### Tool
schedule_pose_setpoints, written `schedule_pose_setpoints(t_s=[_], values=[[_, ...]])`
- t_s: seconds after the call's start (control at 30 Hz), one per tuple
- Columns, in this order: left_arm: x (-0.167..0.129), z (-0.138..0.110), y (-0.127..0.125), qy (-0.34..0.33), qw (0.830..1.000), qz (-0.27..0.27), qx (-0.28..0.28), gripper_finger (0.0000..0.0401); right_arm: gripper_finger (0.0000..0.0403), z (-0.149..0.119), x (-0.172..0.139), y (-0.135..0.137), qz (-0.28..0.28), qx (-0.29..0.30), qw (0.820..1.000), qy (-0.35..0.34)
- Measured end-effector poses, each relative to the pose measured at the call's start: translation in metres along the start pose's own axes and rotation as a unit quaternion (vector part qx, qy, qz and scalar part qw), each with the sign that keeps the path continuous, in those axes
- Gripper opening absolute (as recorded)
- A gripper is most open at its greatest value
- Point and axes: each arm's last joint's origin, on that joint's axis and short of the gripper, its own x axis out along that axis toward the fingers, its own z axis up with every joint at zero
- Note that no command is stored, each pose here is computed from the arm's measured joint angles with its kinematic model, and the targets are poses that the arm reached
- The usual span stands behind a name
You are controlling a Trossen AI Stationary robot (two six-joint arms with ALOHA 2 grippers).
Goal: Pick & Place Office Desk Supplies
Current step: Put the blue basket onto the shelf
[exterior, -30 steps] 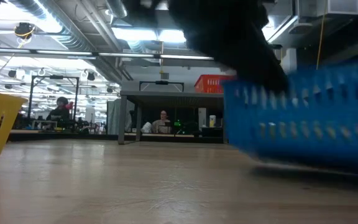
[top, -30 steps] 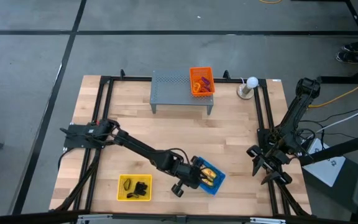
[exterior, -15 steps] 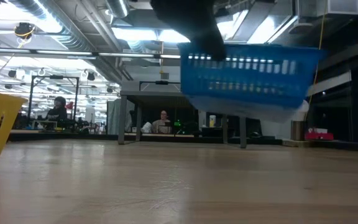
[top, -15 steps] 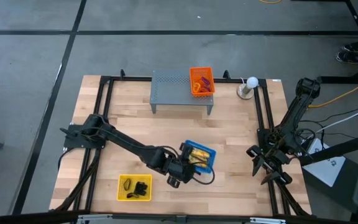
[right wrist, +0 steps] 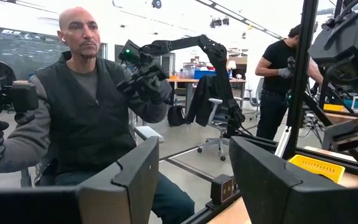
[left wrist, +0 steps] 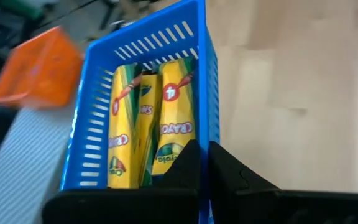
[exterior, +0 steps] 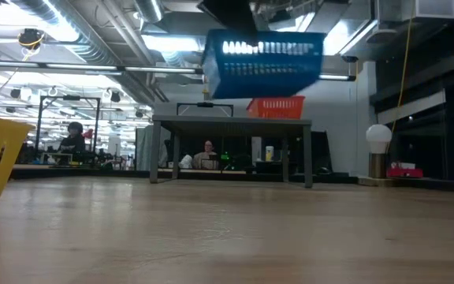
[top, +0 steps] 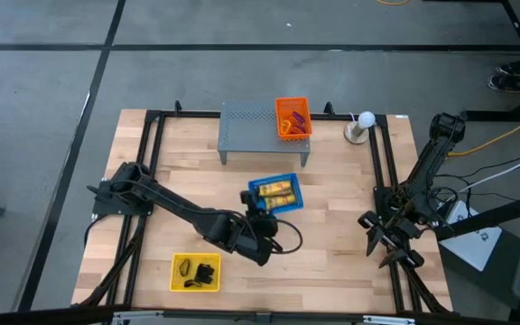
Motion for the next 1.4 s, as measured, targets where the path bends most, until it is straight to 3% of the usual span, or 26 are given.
schedule_pose_setpoints(t_s=[0.23, 0.5, 0.67, 0.97, 1.4], values=[[-0.011, -0.007, 0.015, 0.017, 0.996, 0.054, -0.071, 0.0003, 0.0197, -0.001, 0.000, 0.000, 0.000, -0.001, 1.000, 0.005], [-0.001, -0.017, 0.033, 0.056, 0.983, 0.107, -0.139, 0.0003, 0.0197, -0.001, 0.000, 0.000, 0.000, 0.023, 1.000, 0.005], [0.009, -0.018, 0.047, 0.066, 0.971, 0.138, -0.182, 0.0004, 0.0197, -0.001, 0.000, 0.000, 0.000, 0.007, 1.000, 0.003], [0.032, -0.016, 0.075, 0.077, 0.955, 0.179, -0.223, 0.0004, 0.0197, 0.000, 0.000, 0.003, 0.040, 0.010, 0.999, -0.002], [0.066, -0.019, 0.122, 0.118, 0.935, 0.222, -0.249, 0.0004, 0.0197, 0.000, 0.000, 0.003, 0.043, 0.011, 0.999, -0.002]])
